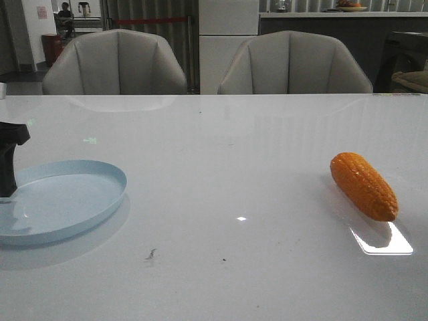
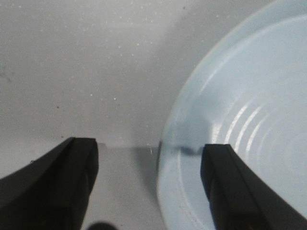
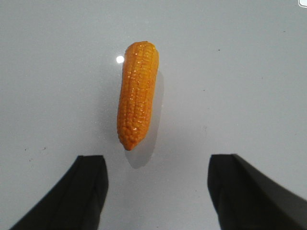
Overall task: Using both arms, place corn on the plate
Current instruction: 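Lower the left gripper onto the rim of the pale blue plate, then grip the plate rim and drag it toward the table center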
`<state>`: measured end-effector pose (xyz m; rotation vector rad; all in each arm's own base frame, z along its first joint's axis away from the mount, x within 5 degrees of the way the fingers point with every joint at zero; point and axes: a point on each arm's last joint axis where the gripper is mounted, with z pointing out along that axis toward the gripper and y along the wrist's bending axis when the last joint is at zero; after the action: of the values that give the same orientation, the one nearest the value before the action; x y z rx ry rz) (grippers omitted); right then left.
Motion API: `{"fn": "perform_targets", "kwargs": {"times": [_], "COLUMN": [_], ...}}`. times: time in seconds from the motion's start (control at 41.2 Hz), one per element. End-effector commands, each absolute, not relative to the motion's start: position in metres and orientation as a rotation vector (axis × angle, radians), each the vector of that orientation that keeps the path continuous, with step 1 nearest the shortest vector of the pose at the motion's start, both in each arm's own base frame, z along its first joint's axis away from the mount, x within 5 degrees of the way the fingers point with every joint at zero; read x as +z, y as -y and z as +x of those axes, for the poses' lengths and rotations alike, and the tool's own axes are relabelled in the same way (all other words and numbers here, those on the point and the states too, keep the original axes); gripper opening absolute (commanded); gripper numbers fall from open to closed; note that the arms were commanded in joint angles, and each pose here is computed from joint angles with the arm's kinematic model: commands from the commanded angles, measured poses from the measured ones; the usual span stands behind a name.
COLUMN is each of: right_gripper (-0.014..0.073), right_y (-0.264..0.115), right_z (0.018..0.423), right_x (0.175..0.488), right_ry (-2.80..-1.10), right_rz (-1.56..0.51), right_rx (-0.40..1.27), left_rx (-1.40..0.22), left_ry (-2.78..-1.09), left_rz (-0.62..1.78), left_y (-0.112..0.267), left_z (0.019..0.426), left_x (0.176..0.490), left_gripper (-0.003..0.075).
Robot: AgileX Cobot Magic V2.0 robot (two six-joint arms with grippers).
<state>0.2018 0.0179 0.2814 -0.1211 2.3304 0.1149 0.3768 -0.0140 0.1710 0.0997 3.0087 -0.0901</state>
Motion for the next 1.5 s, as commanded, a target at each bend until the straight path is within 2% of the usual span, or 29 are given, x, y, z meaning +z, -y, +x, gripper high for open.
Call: {"fn": "perform_targets", "kwargs": {"times": [0.0,0.291,0.412,0.509,0.703,1.14,1.48], "right_gripper": [0.0551,0.0551,0.0551,0.0551,0.0551,0.0551,0.0551], "right_y": [-0.018,-0.018,-0.018,-0.018,-0.018,-0.018,-0.018], "right_z": [0.206,0.206,0.206,0.206,0.206,0.206,0.206], "right_x": [0.298,0.298,0.298,0.298,0.298,0.298,0.298], "right_ry": [-2.231,-2.231,-2.231,-2.231,-2.232,-2.232,-2.232], "right_rz": [-0.106,-0.106,-0.106,-0.106,-0.106,-0.106,-0.106], "right_rx": [0.115,0.115,0.115,0.115,0.115,0.115,0.115], "left_rx": [-0.099,-0.099,-0.106,-0.108,-0.109,-0.111,-0.207], "left_ry": [-2.916,-2.924,-2.947,-2.969,-2.985,-2.984,-2.883], "left_rz": [0.077,0.076,0.074,0.075,0.075,0.078,0.070], "left_y": [0.014,0.014,0.015,0.015,0.015,0.015,0.023], "left_z": [0.380,0.381,0.381,0.380,0.380,0.382,0.406], "left_x": [0.197,0.194,0.188,0.185,0.183,0.189,0.249], "left_gripper": [0.0507,0.0486,0.0371,0.0250,0.0089,0.0089,0.0089]}}
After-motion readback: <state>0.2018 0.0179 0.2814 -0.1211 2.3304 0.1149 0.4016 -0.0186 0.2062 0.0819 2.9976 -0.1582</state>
